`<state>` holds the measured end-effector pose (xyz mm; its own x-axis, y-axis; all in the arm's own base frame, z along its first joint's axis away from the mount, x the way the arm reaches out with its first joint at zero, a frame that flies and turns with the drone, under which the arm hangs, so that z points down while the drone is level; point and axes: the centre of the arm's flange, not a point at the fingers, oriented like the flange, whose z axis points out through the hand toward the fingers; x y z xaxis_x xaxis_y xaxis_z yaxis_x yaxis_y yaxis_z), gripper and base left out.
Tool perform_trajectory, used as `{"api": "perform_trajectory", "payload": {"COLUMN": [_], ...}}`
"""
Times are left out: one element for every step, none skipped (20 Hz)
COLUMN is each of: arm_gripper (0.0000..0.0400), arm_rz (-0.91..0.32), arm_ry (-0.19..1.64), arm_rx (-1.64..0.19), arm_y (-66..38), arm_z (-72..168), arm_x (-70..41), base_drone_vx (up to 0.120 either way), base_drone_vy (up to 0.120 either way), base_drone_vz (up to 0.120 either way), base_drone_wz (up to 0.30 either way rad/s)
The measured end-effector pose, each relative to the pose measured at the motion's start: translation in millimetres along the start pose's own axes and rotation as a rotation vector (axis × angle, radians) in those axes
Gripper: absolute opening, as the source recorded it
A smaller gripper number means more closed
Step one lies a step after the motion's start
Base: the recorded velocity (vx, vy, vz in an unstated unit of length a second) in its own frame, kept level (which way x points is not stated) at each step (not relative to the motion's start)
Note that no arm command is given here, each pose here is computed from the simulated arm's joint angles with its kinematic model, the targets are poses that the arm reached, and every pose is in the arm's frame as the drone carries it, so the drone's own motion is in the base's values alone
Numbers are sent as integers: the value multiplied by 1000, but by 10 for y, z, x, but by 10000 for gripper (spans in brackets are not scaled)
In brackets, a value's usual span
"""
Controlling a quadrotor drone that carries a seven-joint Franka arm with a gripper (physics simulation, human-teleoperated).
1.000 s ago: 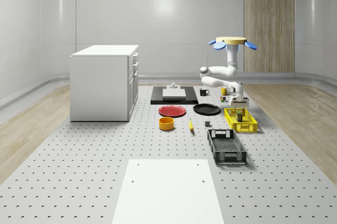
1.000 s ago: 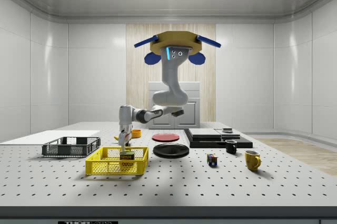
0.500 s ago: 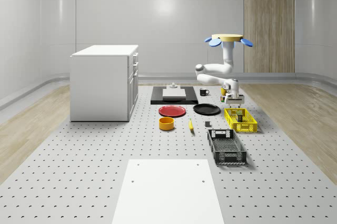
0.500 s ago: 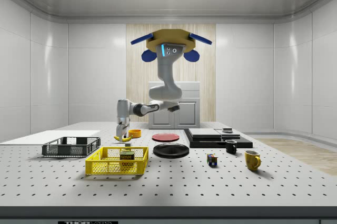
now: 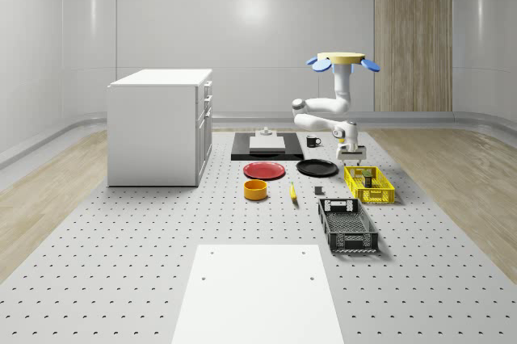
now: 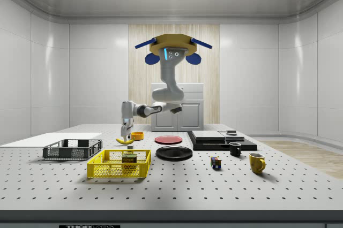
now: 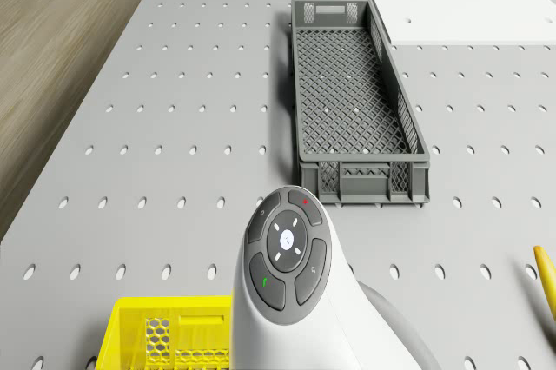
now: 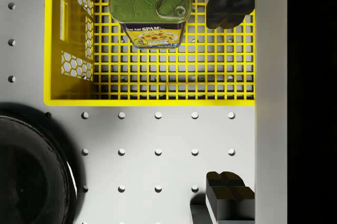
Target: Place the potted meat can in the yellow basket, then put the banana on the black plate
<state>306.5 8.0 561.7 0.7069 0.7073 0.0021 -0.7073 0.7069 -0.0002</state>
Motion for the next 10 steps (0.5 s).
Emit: {"api": "perform_trajectory", "payload": {"arm_gripper": [400, 400, 400, 400, 400, 400, 400, 400, 400, 400], "arm_rz": [0, 0, 0, 0, 0, 0, 0, 0, 0, 0], "arm_ry": [0, 0, 0, 0, 0, 0, 0, 0, 0, 0], "arm_rx": [0, 0, 0, 0, 0, 0, 0, 0, 0, 0], "arm_y": [0, 0, 0, 0, 0, 0, 0, 0, 0, 0], "arm_z": [0, 0, 0, 0, 0, 0, 0, 0, 0, 0], "arm_x": [0, 0, 0, 0, 0, 0, 0, 0, 0, 0], "base_drone_vx": [120, 120, 120, 120, 120, 120, 120, 120, 120, 120], "base_drone_vy": [-120, -120, -120, -120, -120, -120, -120, -120, -120, -120], "base_drone_vz": [0, 0, 0, 0, 0, 0, 0, 0, 0, 0], "base_drone_wz": [0, 0, 0, 0, 0, 0, 0, 0, 0, 0]}}
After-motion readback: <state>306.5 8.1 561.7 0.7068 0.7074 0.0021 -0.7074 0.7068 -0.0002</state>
